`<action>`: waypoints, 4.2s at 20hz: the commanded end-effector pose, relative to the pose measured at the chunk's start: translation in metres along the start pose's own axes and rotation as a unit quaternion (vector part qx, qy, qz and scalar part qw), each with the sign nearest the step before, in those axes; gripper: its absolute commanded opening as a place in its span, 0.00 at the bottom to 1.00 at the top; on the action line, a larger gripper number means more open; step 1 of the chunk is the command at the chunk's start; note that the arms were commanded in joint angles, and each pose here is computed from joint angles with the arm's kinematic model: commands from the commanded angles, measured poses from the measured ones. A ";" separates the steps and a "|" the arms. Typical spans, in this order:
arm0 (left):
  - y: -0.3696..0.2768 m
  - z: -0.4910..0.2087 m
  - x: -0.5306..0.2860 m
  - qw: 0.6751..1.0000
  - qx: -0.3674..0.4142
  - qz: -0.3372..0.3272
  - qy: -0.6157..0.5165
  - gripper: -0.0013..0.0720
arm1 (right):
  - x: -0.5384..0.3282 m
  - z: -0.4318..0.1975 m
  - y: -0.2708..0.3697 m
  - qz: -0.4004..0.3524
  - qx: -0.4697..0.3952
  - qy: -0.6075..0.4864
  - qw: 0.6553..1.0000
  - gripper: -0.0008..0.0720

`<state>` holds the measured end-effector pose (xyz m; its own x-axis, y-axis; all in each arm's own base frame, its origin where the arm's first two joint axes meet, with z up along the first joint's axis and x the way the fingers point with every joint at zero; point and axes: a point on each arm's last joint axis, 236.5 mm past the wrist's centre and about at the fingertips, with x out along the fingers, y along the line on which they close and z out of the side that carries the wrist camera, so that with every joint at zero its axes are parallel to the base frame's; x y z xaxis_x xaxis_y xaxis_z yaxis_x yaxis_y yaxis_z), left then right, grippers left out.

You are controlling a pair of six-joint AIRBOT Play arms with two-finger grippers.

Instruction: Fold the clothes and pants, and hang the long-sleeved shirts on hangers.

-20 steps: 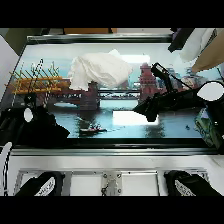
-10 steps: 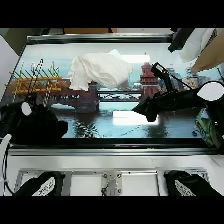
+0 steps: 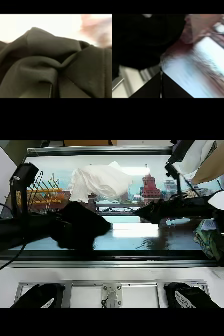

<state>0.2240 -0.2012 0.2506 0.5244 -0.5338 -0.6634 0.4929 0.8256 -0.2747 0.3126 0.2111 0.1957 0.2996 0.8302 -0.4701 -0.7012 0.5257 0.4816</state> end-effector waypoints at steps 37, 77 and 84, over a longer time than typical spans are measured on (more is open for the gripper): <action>0.012 -0.057 0.369 0.960 -0.041 0.070 0.270 0.96 | -0.038 -0.088 -0.165 -0.279 0.166 0.096 0.941 0.05; 0.040 0.193 -0.109 0.957 0.018 0.093 -0.275 0.04 | -0.146 0.152 0.022 -0.188 -0.105 -0.182 0.959 0.04; 0.050 0.190 -0.048 0.973 0.031 0.101 -0.206 0.04 | -0.175 0.138 0.007 -0.281 -0.089 -0.183 0.938 0.04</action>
<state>0.3349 -0.1640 0.4220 0.8553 -0.4222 -0.3003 0.3969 0.9065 -0.1441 0.3412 0.1178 0.3926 0.7863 0.5538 -0.2740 -0.5406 0.8313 0.1290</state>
